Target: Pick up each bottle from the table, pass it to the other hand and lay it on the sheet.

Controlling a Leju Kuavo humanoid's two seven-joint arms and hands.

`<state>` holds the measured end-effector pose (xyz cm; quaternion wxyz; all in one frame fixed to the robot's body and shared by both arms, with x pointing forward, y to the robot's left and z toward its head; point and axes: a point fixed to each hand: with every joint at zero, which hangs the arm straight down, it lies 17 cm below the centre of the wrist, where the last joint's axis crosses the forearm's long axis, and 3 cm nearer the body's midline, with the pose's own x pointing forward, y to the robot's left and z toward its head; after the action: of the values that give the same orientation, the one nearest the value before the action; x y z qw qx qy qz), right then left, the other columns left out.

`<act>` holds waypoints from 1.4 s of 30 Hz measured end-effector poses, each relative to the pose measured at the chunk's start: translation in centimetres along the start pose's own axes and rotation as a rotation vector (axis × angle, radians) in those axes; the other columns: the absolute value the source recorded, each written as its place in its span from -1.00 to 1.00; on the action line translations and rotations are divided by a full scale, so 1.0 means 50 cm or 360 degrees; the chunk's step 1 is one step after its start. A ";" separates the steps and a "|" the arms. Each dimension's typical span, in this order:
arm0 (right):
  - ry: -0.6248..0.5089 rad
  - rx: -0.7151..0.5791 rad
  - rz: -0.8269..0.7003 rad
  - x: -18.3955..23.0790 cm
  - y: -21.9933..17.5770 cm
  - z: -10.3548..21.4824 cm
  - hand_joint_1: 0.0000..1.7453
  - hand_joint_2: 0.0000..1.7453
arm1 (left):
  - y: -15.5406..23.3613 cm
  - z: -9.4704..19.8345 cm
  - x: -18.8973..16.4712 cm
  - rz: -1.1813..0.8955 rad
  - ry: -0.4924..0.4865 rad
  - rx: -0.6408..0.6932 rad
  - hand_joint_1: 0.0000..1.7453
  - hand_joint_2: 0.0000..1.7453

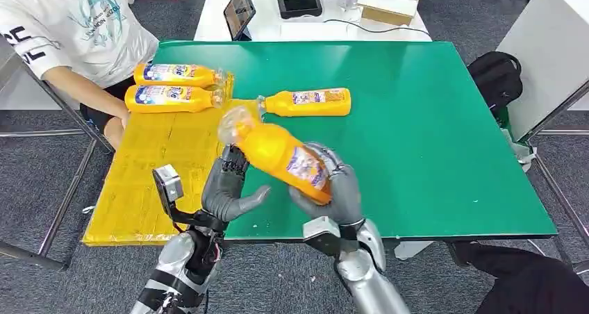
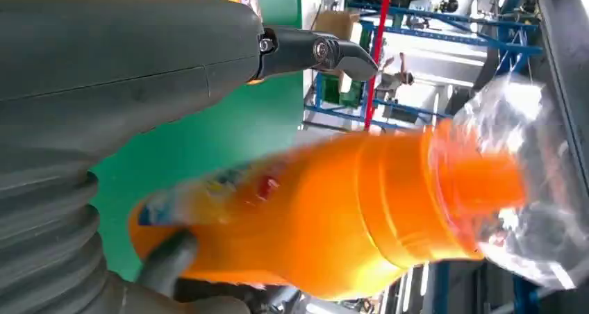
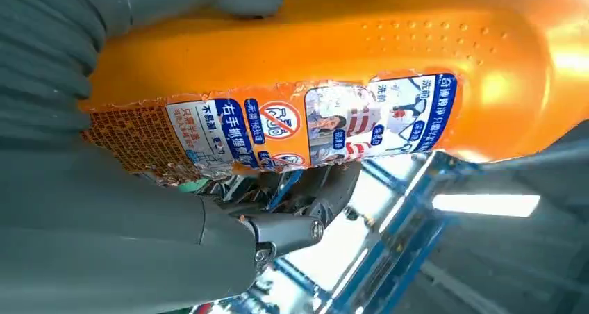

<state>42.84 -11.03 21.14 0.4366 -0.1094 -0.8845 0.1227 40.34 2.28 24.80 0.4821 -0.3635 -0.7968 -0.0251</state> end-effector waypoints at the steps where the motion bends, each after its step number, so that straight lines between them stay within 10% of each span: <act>1: 0.0003 0.0009 -0.0009 0.001 0.008 0.001 1.00 1.00 | -0.002 0.000 -0.001 0.0001 0.0001 -0.0004 -1.00 1.00; 29: 0.0167 0.0451 -0.0215 -0.010 0.246 0.088 1.00 1.00 | 0.028 0.023 -0.047 -0.0006 0.0112 0.0080 -1.00 1.00; 30: 0.0174 0.0457 -0.0217 -0.012 0.248 0.089 1.00 1.00 | 0.029 0.023 -0.048 -0.0001 0.0116 0.0084 -0.86 1.00; 31: 0.0177 0.0459 -0.0219 -0.013 0.249 0.090 1.00 1.00 | 0.031 0.024 -0.049 0.0000 0.0119 0.0087 0.84 1.00; 32: 0.0179 0.0463 -0.0220 -0.013 0.251 0.091 1.00 1.00 | 0.031 0.024 -0.049 0.0001 0.0120 0.0090 1.00 1.00; 42: 0.0212 0.0482 -0.0234 -0.023 0.258 0.101 0.94 1.00 | 0.036 0.030 -0.051 0.0011 0.0121 0.0107 1.00 1.00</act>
<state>40.58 0.23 13.29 0.5135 0.0147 -0.8307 0.2146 40.98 2.77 21.43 0.5241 -0.3486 -0.7770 -0.0104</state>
